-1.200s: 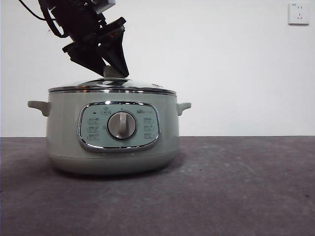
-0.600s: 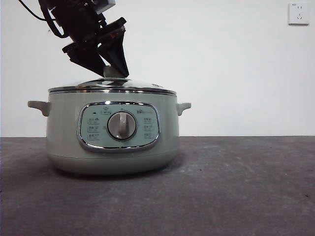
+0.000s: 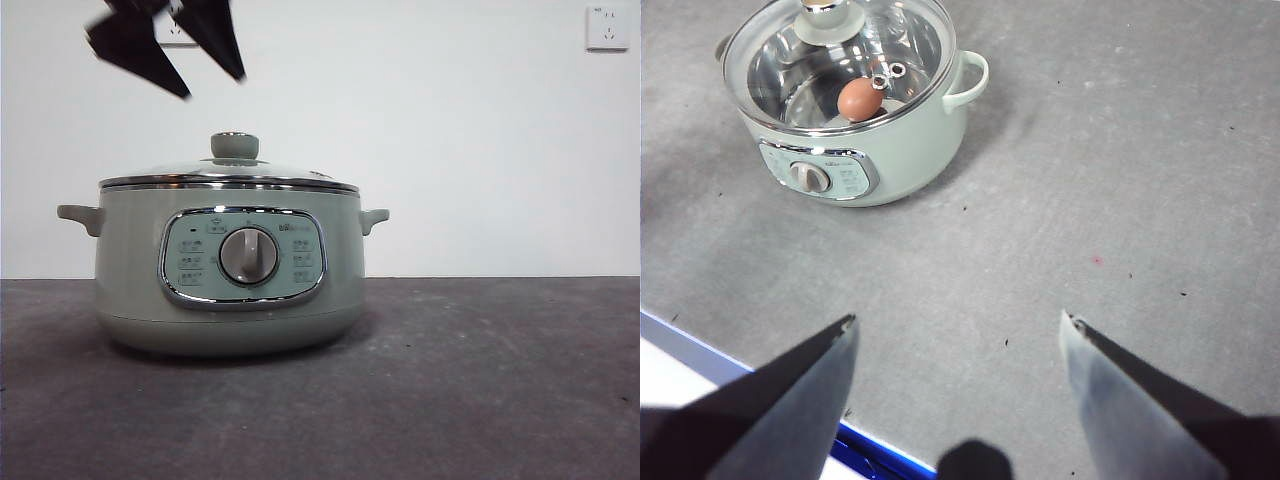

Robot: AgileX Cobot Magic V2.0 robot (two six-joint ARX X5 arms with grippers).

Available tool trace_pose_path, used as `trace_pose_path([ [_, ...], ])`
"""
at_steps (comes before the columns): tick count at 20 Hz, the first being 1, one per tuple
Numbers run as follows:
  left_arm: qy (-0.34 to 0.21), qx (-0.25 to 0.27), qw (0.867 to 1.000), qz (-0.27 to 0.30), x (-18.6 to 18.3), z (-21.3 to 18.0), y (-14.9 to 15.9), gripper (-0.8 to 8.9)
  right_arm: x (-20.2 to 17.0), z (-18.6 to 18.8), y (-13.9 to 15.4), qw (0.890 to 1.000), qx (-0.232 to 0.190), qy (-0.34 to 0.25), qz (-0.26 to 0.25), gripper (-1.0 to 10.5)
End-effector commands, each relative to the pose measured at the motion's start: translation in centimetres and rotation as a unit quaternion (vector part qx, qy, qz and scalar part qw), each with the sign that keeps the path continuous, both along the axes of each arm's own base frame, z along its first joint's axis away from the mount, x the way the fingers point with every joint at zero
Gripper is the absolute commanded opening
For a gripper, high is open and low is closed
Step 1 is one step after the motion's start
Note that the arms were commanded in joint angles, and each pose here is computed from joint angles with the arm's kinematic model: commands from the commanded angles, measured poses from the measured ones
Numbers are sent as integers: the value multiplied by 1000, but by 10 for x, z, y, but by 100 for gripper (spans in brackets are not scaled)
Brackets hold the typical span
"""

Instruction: Pick up the egg,open the lid,put the egg in the pot,close the lid

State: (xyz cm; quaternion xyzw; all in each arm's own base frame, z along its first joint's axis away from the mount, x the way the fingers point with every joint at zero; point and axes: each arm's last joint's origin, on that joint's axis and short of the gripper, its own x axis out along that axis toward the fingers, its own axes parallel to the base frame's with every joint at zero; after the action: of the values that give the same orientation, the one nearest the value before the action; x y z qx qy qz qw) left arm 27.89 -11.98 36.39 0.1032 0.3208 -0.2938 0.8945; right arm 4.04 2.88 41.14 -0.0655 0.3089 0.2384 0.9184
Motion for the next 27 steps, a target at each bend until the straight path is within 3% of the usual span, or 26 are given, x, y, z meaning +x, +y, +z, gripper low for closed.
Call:
trace_pose_path([
  [1,19,-8,1000,6,-30,16,12,448,1,-2,1,1000,1,4,-2,343],
  [6,54,-64,995,-47,-107,48,38,440,1,-2,1,1000,0,4,-2,343],
  [11,67,-77,993,-54,-149,56,55,440,0,-4,0,1000,-9,15,-2,343],
  [13,70,-75,993,-54,-155,57,57,411,-1,-6,-1,1000,-15,23,-2,342],
  [14,73,-74,993,-53,-157,56,58,293,-1,-6,-1,999,-18,26,-2,327],
  [16,75,-74,993,-53,-157,56,58,15,-2,-7,-1,999,-20,28,-2,114],
  [17,75,-74,993,-53,-156,56,58,-8,-2,-7,-1,999,-20,28,-2,15],
  [18,75,-74,993,-53,-156,56,57,-7,-2,-7,-1,999,-20,28,-2,-14],
  [27,77,-73,993,-53,-155,55,57,-4,-2,-7,-1,999,-11,34,-11,3],
])
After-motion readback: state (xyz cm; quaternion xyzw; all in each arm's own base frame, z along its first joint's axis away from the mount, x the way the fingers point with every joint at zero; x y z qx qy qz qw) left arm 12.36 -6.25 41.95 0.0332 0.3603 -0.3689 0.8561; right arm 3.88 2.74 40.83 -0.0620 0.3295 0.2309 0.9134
